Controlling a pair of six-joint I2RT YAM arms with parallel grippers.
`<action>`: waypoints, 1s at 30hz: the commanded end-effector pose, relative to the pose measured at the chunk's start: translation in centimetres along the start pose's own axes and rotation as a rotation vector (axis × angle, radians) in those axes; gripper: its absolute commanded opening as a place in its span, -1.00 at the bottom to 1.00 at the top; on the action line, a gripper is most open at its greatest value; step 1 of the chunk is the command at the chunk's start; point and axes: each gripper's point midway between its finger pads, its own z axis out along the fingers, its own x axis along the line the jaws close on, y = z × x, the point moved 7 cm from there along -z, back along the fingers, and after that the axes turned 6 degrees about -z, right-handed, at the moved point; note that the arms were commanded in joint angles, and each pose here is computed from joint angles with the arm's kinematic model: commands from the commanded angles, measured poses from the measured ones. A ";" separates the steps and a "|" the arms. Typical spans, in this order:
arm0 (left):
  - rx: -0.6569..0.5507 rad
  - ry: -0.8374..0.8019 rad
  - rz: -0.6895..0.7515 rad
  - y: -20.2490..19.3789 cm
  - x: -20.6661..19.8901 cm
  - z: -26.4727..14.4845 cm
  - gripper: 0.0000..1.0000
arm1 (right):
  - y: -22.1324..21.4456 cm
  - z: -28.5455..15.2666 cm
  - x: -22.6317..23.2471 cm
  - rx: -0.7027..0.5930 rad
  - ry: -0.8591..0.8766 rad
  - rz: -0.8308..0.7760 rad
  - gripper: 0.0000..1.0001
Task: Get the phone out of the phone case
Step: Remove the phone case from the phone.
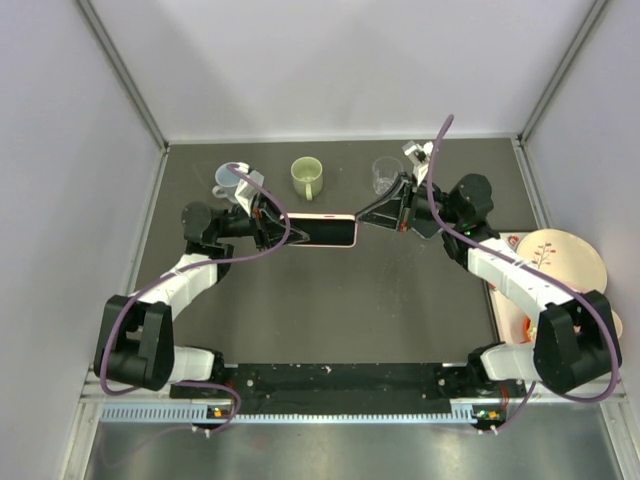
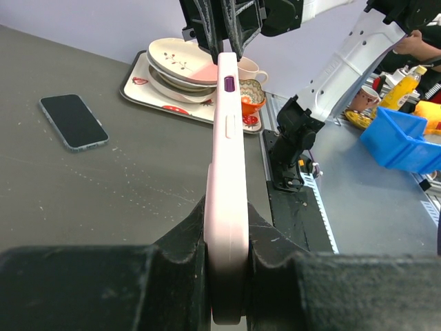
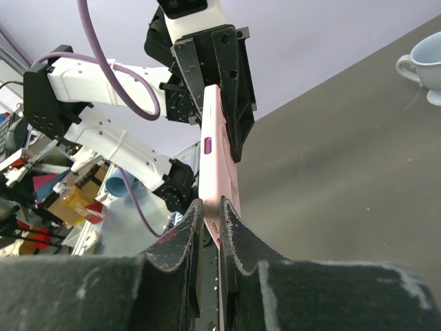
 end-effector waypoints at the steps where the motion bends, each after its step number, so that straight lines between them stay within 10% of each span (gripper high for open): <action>1: -0.005 -0.043 0.120 1.0 -1.3 0.4 -1.00 | 0.7 0.4 -0.3 -0.017 0.003 -0.008 -0.98; 30: -0.004 -0.067 0.150 0.9 -2.0 0.4 -1.00 | 0.8 0.5 -2.4 -0.053 -0.111 0.051 -0.89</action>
